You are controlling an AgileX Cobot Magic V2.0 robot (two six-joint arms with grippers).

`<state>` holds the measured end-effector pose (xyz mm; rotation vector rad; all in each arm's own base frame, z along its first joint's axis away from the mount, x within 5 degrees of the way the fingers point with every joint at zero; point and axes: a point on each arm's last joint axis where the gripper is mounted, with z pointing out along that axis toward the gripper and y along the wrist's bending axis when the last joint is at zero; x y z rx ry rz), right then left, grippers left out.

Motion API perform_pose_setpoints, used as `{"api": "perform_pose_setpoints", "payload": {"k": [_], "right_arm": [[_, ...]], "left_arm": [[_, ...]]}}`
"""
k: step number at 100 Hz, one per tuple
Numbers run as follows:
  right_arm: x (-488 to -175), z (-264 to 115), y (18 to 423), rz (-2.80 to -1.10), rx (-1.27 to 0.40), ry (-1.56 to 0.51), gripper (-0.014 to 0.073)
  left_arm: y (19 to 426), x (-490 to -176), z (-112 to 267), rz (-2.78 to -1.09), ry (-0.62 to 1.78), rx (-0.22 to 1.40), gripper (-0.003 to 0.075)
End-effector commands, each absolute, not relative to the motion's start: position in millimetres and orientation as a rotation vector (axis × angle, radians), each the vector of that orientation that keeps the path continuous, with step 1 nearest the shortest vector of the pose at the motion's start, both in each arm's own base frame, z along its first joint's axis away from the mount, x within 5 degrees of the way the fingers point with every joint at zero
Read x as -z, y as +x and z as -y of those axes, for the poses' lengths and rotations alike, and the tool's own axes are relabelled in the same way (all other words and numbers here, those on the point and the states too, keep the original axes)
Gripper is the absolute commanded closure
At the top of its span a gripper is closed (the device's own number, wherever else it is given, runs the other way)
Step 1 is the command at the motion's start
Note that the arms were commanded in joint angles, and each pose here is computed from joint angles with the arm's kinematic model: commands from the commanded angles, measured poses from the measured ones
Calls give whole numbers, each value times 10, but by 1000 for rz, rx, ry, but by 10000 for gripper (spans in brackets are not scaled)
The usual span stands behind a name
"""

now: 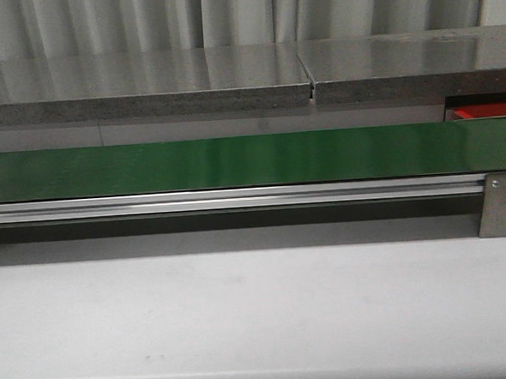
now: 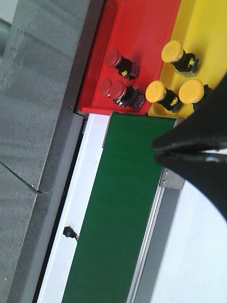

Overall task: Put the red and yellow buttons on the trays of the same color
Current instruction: 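Set the yellow button on the belt start and open the left gripper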

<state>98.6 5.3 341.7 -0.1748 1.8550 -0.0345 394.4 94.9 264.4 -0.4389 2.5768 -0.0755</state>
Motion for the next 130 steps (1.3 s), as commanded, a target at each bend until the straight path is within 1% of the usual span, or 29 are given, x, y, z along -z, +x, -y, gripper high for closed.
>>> {"api": "perform_pose_setpoints", "payload": {"k": [1,3,9,10,11,12,16,18,19,24,28,34,43,61,74,90,108,113,121,130], "right_arm": [[-3552,-42,994,-1763,50,-156,685],[-3552,-42,994,-1763,50,-156,685],[-3552,-42,994,-1763,50,-156,685],[-3552,-42,994,-1763,50,-156,685],[-3552,-42,994,-1763,50,-156,685],[-3552,-42,994,-1763,50,-156,685],[-3552,-42,994,-1763,50,-156,685],[-3552,-42,994,-1763,50,-156,685],[-3552,-42,994,-1763,50,-156,685],[-3552,-42,994,-1763,50,-156,685],[-3552,-42,994,-1763,50,-156,685],[-3552,-42,994,-1763,50,-156,685],[-3552,-42,994,-1763,50,-156,685],[-3552,-42,994,-1763,50,-156,685],[-3552,-42,994,-1763,50,-156,685],[-3552,-42,994,-1763,50,-156,685],[-3552,-42,994,-1763,50,-156,685],[-3552,-42,994,-1763,50,-156,685],[-3552,-42,994,-1763,50,-156,685],[-3552,-42,994,-1763,50,-156,685]], "left_arm": [[3953,-2867,-927,-2487,-413,71,584],[3952,-2866,-927,-2491,-400,68,575],[3951,-2865,-925,-2493,-397,69,501],[3951,-2865,-925,-2493,-397,69,501],[3951,-2866,-924,-2493,-398,72,470],[3951,-2866,-924,-2493,-398,72,470],[3951,-2879,-922,-2488,-399,75,400],[3953,-2886,-921,-2486,-399,76,350],[3953,-2886,-921,-2486,-397,75,350],[3959,-2905,-915,-2471,-405,88,256],[3956,-2926,-904,-2461,-415,108,204],[3942,-2978,-886,-2442,-425,130,171],[3914,-3098,-848,-2394,-417,167,175],[3823,-3423,-700,-2272,-327,316,175],[3769,-3561,-765,-2203,-335,271,175],[3706,-3524,-1024,-2212,-424,249,176],[3679,-3360,-1375,-2231,-558,222,183],[3672,-3294,-1458,-2247,-594,217,208],[3673,-3173,-1561,-2285,-643,202,278],[3702,-3065,-1605,-2319,-648,181,333]]}}
